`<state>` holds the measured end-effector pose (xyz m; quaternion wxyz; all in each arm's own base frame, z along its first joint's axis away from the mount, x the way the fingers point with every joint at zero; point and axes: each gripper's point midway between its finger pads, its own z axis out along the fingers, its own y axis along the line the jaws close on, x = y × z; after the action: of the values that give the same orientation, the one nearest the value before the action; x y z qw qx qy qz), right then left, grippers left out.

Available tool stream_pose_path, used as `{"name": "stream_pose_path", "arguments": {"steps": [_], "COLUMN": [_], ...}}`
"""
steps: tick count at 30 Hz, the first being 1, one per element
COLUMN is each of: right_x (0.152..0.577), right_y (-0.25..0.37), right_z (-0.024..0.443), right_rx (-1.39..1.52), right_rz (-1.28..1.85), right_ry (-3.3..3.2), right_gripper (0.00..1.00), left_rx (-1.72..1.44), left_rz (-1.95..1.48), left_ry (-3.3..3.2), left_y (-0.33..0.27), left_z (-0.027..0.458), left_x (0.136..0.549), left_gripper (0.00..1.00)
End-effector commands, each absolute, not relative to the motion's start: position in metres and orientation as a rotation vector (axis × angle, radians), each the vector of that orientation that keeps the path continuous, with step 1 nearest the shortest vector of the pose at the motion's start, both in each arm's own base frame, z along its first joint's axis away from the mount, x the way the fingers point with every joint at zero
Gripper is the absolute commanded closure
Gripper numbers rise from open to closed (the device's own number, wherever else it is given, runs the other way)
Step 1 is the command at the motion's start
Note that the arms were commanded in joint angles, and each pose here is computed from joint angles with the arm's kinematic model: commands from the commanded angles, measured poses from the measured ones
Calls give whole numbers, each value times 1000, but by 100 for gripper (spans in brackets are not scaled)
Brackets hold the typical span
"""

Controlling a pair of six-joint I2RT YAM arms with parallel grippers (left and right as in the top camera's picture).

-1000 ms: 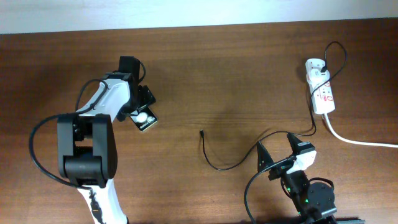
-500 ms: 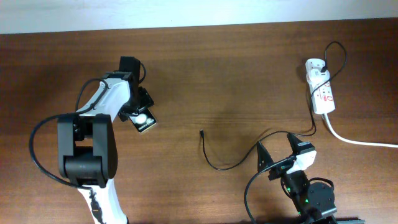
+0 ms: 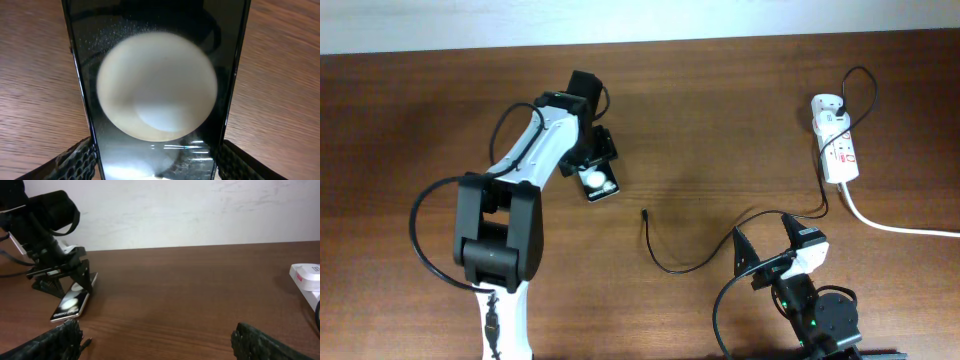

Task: Plug charger to phone and switch on socket
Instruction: 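Lift the phone with the left gripper toward the table center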

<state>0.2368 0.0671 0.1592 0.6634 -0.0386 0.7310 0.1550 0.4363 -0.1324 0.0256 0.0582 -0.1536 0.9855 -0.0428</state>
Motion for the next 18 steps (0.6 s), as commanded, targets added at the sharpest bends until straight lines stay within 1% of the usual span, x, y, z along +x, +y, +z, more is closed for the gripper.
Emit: {"name": "stream_pose_path", "arguments": {"steps": [1,2,3,4,5,8,10,12,15,17,18], "right_x": [237,237,237,237,237,237,237,237,237,237,236], "right_y": [66,66,66,66,66,66,66,66,66,67,70], "right_z": [156,156,156,156,156,156,156,156,156,156,157], "right_rx": [-95,-95,-95,-95,-95,-95,-95,-95,-95,-97,-92], "right_rz": [341,341,341,341,341,341,341,341,341,344,374], "right_ry": [1654,1655,1654,1655,1655,1655,1655,1655,1655,1655,1656], "right_gripper": [1,1,1,1,1,1,1,1,1,1,1], "left_rx": [-354,-335,-317,-292,-279,-257,-252,-395,-445,-561,-571], "left_rz": [-264,-307,-360,-449,-547,-778,-867,-920,-1073,-1210,-1240], "left_ry": [2992,3002,3014,3029,3044,3077,3097,3143,3158,3170,3169], "left_y": [-175,-189,-202,-217,-228,-251,-259,-262,-274,-282,-281], "left_z": [37,39,40,42,46,55,60,63,73,83,86], "left_x": [434,430,425,420,416,404,397,387,380,375,375], "left_gripper": [64,67,73,85,100,100,100,100,100,100,100]}}
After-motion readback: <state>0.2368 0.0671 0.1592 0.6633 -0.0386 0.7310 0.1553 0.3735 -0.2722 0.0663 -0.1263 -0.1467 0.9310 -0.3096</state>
